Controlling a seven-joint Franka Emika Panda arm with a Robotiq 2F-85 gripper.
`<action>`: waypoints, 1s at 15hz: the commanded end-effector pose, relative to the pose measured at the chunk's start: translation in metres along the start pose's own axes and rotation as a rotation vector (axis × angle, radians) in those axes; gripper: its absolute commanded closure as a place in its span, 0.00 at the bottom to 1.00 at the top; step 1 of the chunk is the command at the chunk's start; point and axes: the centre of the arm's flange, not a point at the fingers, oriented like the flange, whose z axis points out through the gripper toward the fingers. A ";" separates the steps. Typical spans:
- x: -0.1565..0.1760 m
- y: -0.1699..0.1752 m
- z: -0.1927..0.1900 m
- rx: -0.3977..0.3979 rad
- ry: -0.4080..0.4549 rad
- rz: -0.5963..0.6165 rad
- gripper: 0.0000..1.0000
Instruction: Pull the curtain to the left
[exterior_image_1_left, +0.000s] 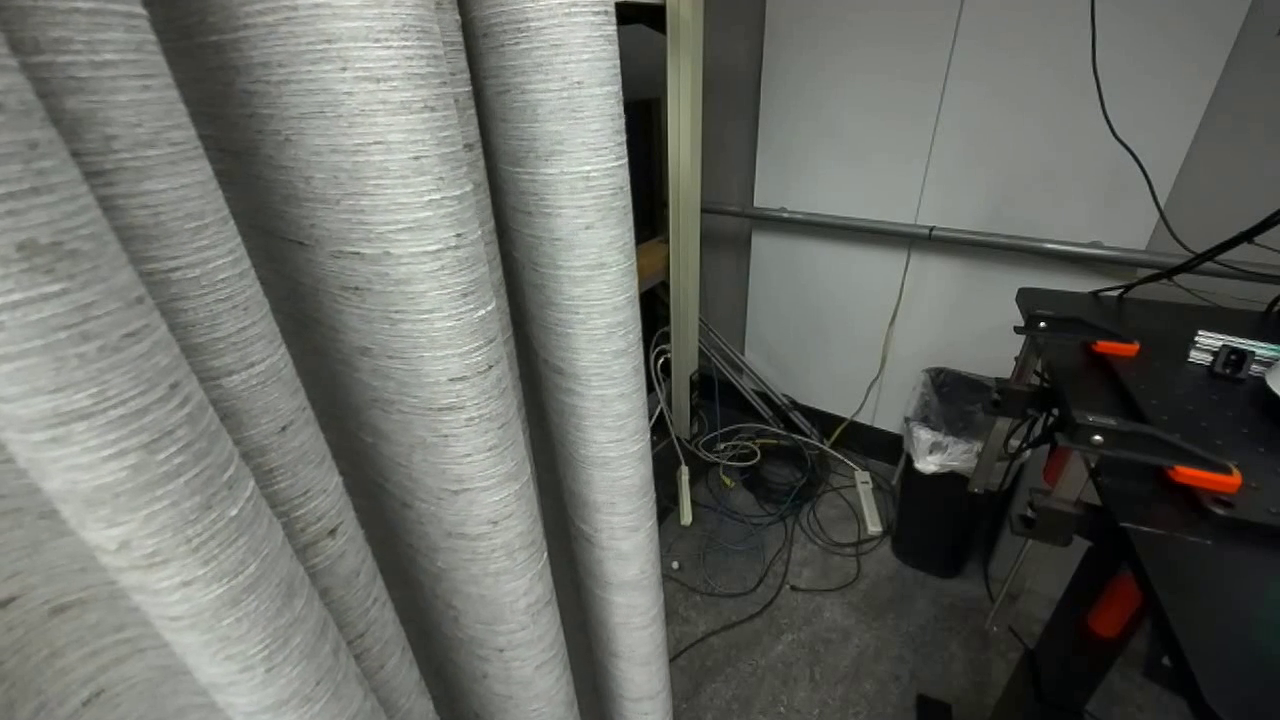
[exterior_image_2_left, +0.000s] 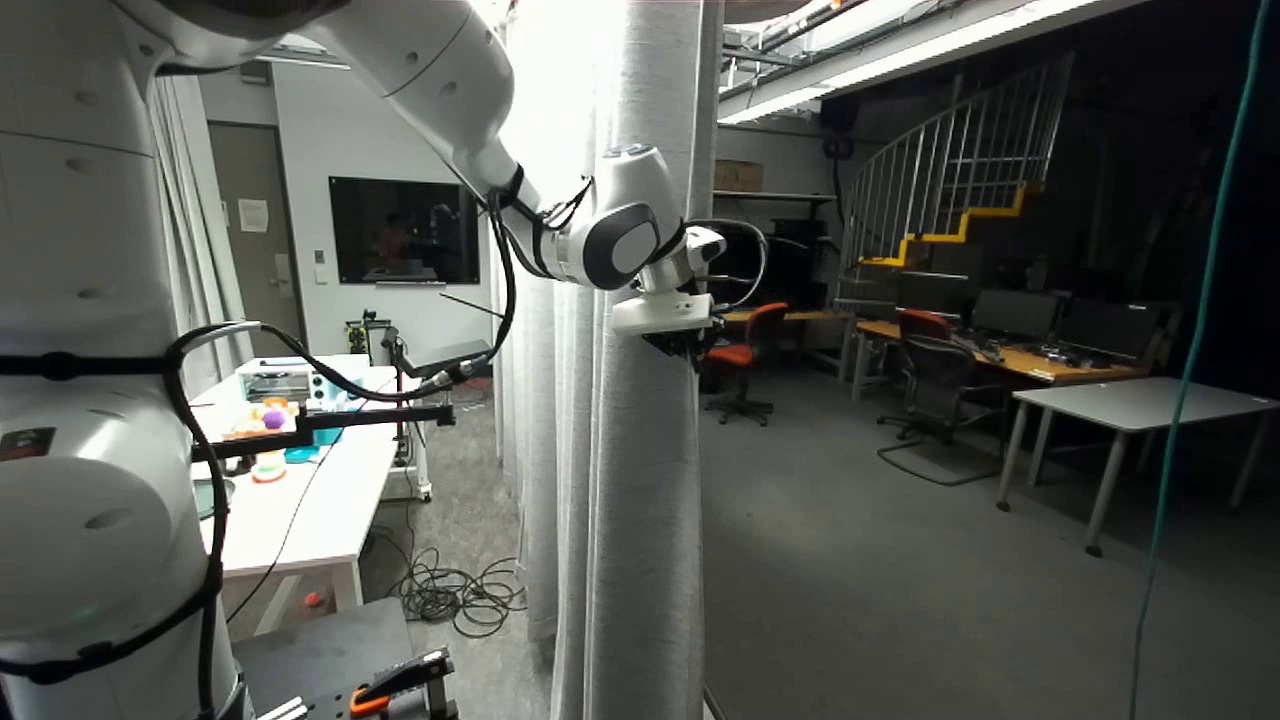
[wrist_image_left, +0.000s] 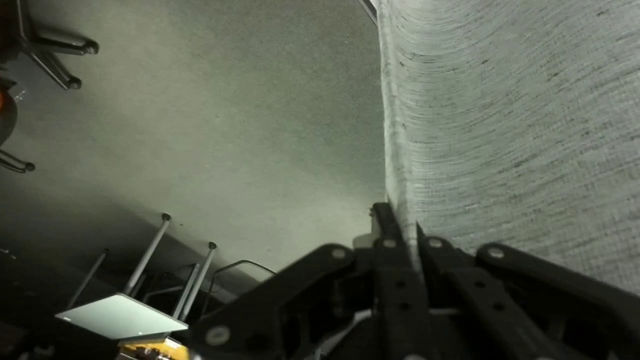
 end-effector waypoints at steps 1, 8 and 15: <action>0.037 -0.043 0.025 0.034 -0.006 -0.080 0.99; 0.102 -0.135 0.042 0.137 0.067 -0.253 0.99; 0.151 -0.268 0.043 0.219 0.141 -0.528 0.99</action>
